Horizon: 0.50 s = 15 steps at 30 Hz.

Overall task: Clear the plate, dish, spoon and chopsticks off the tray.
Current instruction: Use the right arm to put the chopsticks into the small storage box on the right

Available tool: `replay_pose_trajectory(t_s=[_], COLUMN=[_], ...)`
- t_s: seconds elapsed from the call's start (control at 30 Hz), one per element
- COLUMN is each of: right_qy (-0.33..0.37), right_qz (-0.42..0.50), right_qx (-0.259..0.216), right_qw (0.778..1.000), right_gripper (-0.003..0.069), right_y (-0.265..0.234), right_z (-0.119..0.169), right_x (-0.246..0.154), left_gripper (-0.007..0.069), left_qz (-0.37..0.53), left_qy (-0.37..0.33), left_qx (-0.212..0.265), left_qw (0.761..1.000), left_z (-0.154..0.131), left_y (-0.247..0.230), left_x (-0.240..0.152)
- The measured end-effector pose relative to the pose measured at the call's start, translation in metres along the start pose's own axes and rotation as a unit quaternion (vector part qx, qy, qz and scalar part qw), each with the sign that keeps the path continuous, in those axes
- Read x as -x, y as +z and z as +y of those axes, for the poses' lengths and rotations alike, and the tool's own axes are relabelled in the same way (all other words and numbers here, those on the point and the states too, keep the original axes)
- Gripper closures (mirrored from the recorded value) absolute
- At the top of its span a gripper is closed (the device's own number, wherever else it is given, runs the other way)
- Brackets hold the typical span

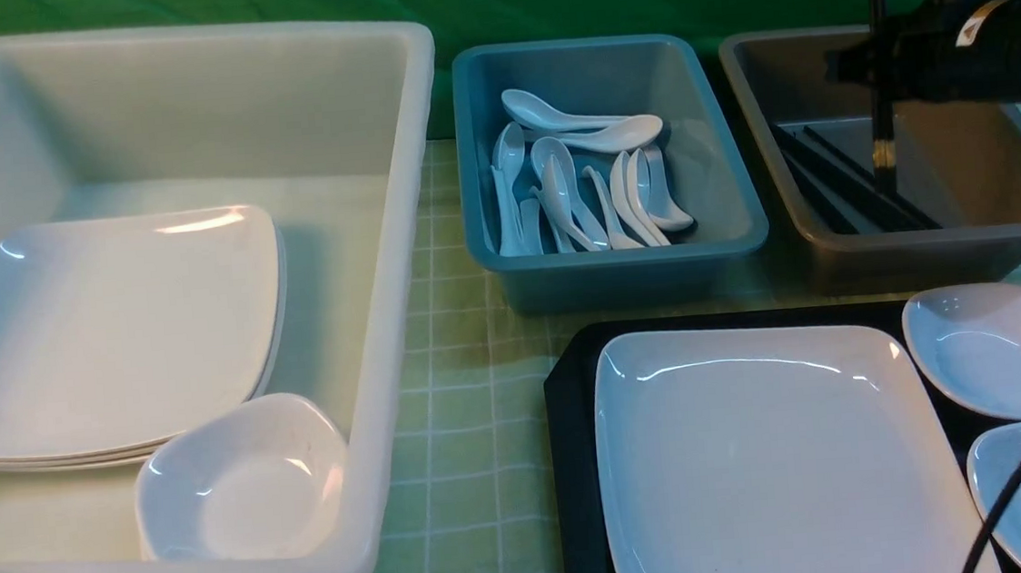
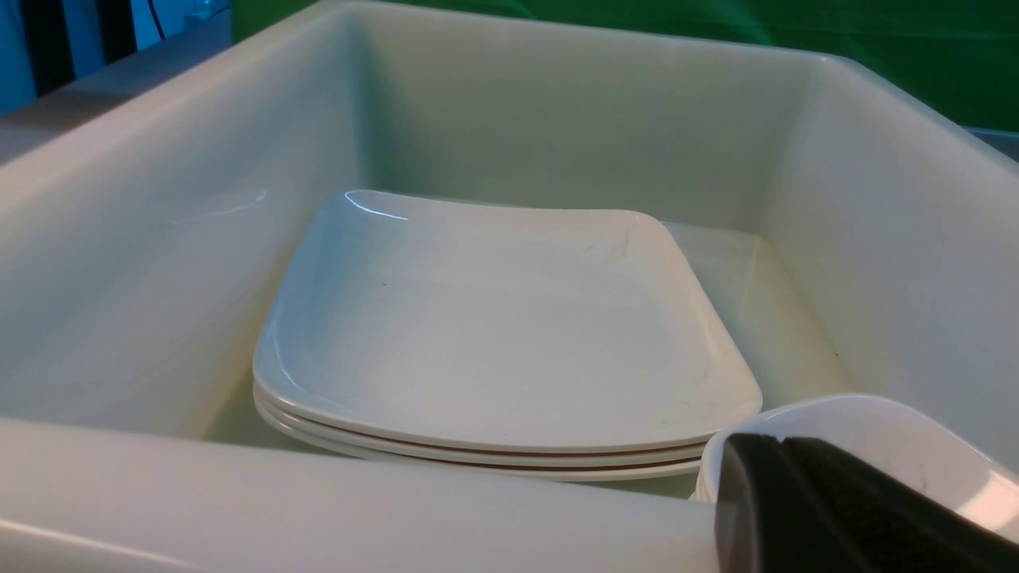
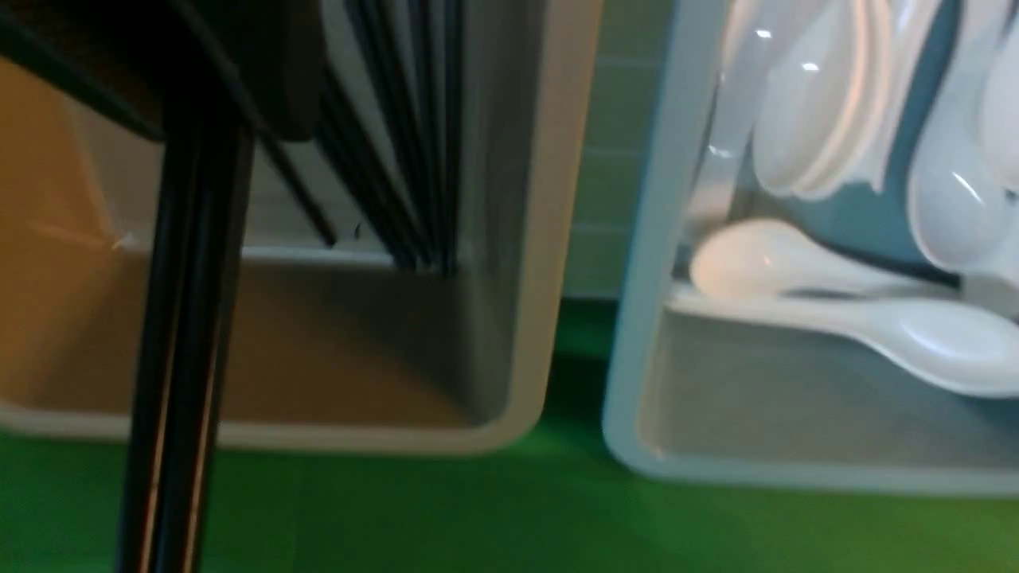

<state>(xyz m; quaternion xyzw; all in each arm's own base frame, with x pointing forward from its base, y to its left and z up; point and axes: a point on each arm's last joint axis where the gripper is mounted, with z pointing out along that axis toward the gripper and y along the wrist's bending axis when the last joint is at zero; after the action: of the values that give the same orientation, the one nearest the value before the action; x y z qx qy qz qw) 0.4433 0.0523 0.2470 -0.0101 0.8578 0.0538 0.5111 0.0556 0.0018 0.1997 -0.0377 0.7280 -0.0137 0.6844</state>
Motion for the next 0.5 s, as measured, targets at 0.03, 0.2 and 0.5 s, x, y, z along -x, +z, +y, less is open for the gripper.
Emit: replay_pose_trajectory(t_s=[0.03, 0.2, 0.5], right_qy=[0.0, 0.0, -0.054], right_qz=[0.003, 0.055, 0.11], right_qx=[0.0, -0.005, -0.007], right_qw=[1.0, 0.998, 0.992], right_gripper=[0.0522, 0.0412, 0.0607], right_y=[0.002, 0.029, -0.031], right_z=[0.0, -0.003, 0.001], right_x=[-0.002, -0.035, 0.017], left_gripper=[0.0625, 0.0625, 0.0625], left_qz=[0.0, 0.0, 0.0], left_qy=[0.0, 0.0, -0.001], left_qx=[0.0, 0.0, 0.0], left_qw=[1.0, 1.0, 1.0], left_z=[0.0, 0.0, 0.0], left_y=[0.0, 0.0, 0.0], left_x=[0.0, 0.0, 0.0])
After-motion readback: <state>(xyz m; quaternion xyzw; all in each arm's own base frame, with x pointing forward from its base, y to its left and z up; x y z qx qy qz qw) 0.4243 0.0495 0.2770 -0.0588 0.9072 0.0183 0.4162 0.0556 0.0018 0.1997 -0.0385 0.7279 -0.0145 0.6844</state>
